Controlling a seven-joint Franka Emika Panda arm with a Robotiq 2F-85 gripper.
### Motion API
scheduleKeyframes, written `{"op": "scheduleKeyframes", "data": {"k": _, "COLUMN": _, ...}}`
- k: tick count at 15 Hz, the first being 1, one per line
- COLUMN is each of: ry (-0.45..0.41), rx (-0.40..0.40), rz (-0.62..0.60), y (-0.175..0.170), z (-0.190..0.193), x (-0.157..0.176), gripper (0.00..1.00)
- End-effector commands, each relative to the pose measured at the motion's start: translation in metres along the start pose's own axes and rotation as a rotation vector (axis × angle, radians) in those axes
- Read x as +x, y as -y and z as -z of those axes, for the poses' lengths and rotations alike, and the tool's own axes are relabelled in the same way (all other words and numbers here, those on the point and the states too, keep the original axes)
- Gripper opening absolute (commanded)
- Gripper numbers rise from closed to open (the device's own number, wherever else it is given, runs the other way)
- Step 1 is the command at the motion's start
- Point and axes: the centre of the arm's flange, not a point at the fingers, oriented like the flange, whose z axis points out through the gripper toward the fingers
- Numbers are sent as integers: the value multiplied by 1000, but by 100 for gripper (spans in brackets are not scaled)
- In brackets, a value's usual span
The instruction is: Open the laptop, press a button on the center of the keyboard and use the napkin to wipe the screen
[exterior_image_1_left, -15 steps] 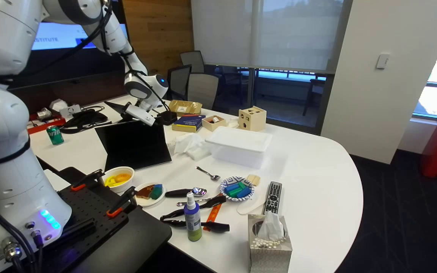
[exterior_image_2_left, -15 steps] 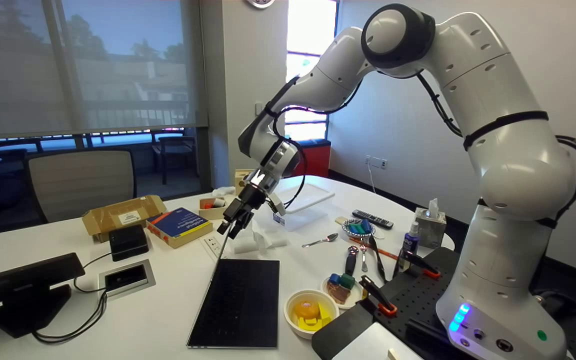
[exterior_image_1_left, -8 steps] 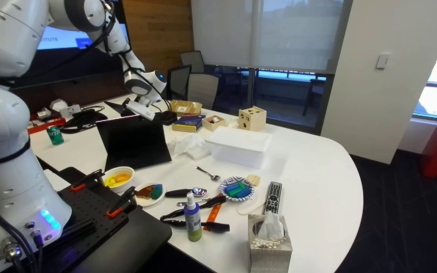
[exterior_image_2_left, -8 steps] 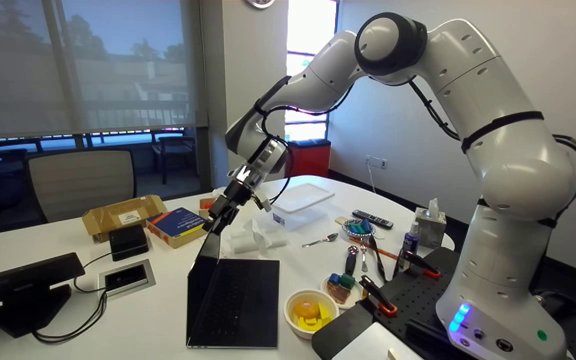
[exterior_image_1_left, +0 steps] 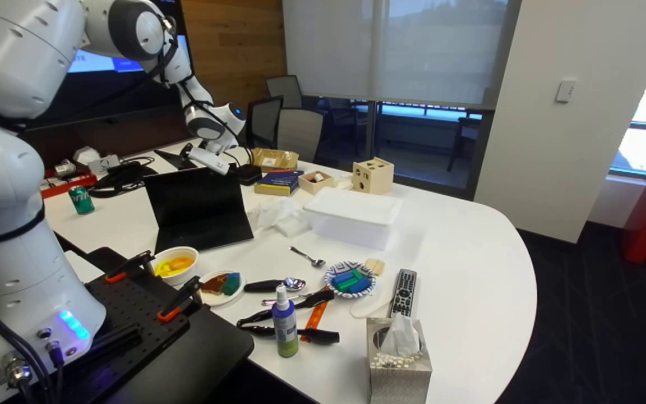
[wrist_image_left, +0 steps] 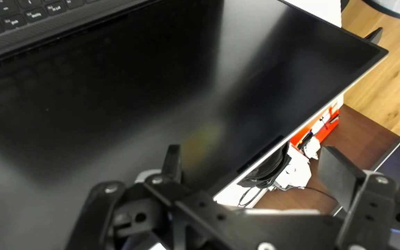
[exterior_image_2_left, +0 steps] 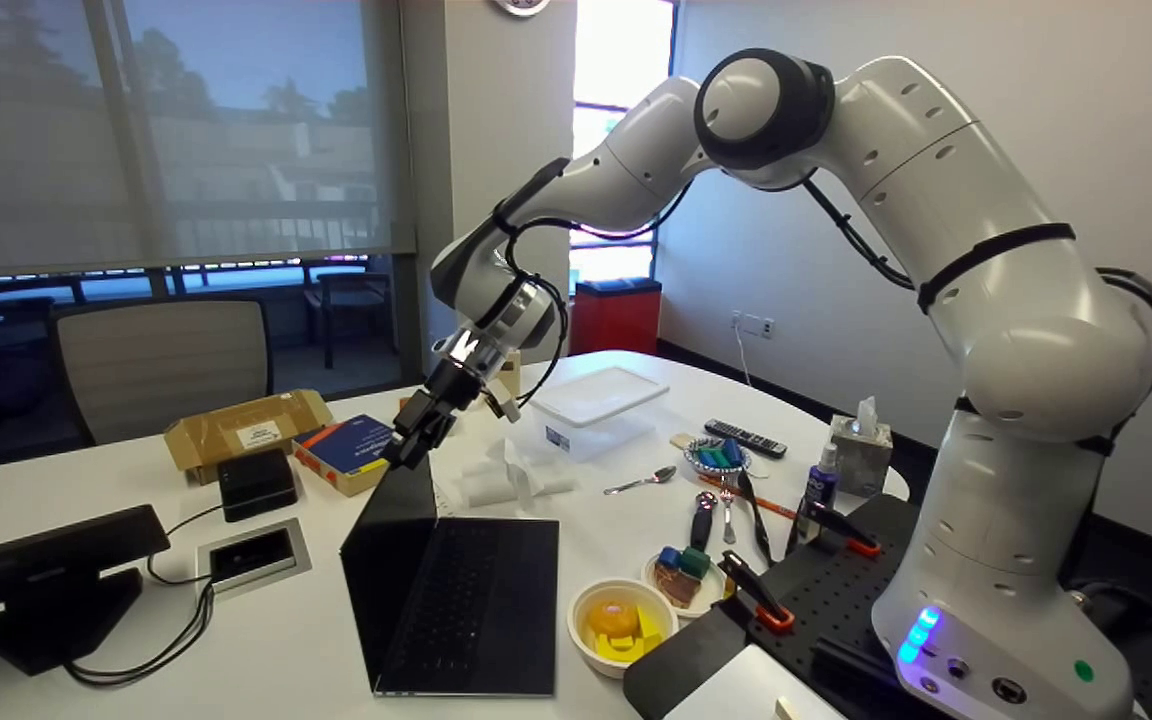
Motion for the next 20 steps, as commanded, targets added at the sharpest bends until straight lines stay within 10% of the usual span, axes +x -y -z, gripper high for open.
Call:
{"op": "scheduleKeyframes", "data": {"k": 1, "ry": 6, "rx": 20, "rz": 12, "y": 2, "z": -14, "x": 34, "gripper": 100}}
{"op": "scheduleKeyframes", "data": {"k": 9, "ry": 61, "rx": -18, "rz": -12, "y": 3, "z": -22, "x": 49, "gripper": 100}}
{"op": "scheduleKeyframes", "data": {"k": 20, "ry": 201, "rx": -259, "rz": -236, "y": 32, "z": 7, "x": -22, "gripper": 100}}
